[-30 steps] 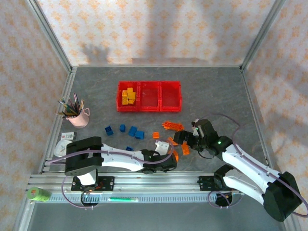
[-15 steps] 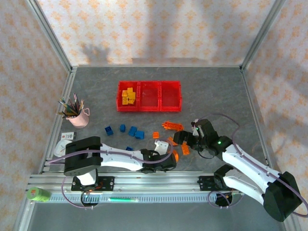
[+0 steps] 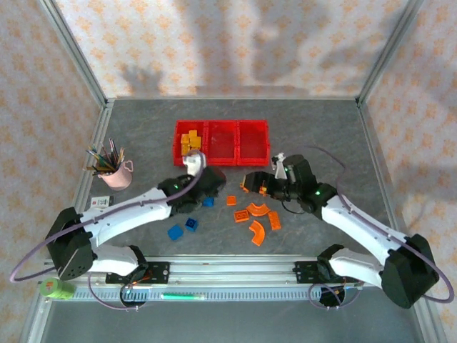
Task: Sort the legos into containers by color
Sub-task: Place the lego in the container.
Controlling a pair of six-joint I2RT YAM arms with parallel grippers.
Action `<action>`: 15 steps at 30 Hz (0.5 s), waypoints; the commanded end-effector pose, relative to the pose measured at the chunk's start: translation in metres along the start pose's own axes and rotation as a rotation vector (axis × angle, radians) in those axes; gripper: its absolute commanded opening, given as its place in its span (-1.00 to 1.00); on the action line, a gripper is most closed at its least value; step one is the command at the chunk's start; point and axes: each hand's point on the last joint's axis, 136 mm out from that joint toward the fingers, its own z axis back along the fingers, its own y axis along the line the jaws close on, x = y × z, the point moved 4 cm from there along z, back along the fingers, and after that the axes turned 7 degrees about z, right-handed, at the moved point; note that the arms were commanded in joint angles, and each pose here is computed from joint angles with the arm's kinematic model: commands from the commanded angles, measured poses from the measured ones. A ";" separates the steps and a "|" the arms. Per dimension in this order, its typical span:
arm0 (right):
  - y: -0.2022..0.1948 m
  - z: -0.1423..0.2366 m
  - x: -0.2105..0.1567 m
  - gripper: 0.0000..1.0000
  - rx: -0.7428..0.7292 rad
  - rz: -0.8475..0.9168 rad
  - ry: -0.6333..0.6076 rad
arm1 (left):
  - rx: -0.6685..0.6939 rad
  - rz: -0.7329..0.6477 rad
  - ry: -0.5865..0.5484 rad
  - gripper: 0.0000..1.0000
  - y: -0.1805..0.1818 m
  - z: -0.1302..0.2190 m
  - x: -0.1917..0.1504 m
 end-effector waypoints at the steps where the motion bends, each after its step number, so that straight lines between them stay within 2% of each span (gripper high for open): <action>1: 0.015 -0.005 0.025 0.99 0.044 0.056 -0.063 | 0.040 -0.020 -0.081 -0.31 0.011 -0.008 0.046; 7: 0.011 -0.025 0.043 0.99 0.002 0.069 -0.075 | 0.120 0.038 -0.110 -0.31 0.031 -0.062 0.099; 15: 0.001 -0.046 0.054 0.99 -0.068 0.093 -0.055 | 0.164 0.056 -0.089 -0.31 0.031 -0.134 0.134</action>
